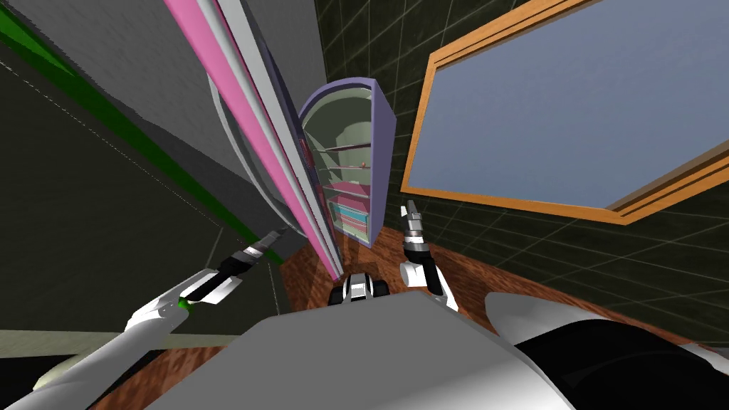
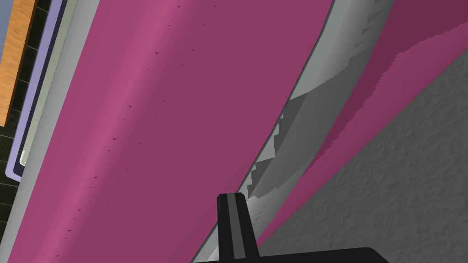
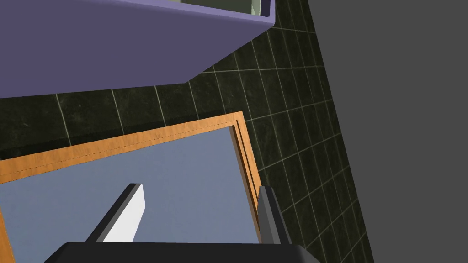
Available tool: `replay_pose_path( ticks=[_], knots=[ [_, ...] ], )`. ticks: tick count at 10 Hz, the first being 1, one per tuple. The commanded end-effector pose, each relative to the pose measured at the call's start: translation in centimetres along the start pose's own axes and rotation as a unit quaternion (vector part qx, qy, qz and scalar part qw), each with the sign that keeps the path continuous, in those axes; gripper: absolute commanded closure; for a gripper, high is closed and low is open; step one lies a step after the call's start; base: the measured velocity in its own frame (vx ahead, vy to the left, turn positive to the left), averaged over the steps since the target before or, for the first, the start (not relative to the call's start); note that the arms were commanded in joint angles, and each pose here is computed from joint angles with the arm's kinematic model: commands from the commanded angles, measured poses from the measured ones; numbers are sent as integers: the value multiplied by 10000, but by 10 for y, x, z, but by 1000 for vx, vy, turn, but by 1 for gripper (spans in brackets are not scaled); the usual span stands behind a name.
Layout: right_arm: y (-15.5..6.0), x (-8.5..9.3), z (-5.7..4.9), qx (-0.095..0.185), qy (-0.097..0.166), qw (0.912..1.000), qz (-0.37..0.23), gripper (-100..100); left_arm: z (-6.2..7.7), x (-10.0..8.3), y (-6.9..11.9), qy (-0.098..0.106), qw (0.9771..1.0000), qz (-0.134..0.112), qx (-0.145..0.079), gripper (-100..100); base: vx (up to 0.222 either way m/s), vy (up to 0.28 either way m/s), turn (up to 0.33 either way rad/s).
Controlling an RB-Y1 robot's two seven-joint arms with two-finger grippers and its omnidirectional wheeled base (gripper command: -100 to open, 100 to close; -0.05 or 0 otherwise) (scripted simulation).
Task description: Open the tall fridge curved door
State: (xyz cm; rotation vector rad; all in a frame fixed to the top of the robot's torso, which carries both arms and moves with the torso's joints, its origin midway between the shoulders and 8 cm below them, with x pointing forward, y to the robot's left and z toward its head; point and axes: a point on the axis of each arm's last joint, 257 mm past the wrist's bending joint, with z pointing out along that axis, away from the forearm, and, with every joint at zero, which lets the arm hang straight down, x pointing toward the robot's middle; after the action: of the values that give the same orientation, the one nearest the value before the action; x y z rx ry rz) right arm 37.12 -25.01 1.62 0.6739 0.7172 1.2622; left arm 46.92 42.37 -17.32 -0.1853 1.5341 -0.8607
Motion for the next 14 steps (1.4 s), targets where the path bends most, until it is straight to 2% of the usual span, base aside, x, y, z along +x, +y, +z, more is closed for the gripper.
replay_pose_path(
  ticks=[1,2,3,6,7,8,9,11,12,13,14],
  knots=[
    [0,0,0,1,0,10000,-1,0,3,-13,-13,51,9997,137,190,100,-35,188,-8],
    [0,0,0,0,0,10000,-2,0,3,-13,-13,51,9997,137,190,100,-8,268,-26],
    [0,0,0,1,1,10000,-3,0,2,-6,-21,154,9993,107,324,100,-34,323,-56],
    [0,0,0,1,1,10000,-3,0,0,0,-30,257,9986,72,456,100,0,261,-18],
    [0,0,0,1,1,10000,-2,0,-2,7,-38,361,9976,34,587,100,-44,268,-63],
    [0,0,0,0,1,10000,-2,0,-2,7,-38,361,9976,34,587,100,-23,269,-40],
    [0,0,0,1,1,10000,-2,0,-4,14,-47,466,9963,-8,718,100,29,277,-42],
    [0,0,0,1,0,10000,-2,0,-4,12,-51,452,9959,4,783,100,-21,181,13],
    [0,0,0,1,0,10000,0,0,-14,34,-36,634,9963,-55,582,-100,29,90,-47],
    [0,0,0,0,0,10000,1,0,-14,34,-36,634,9963,-55,582,-100,45,106,-52],
    [0,0,0,0,0,10000,1,0,-10,22,-47,558,9958,-11,730,-100,-16,40,44]
  ],
)
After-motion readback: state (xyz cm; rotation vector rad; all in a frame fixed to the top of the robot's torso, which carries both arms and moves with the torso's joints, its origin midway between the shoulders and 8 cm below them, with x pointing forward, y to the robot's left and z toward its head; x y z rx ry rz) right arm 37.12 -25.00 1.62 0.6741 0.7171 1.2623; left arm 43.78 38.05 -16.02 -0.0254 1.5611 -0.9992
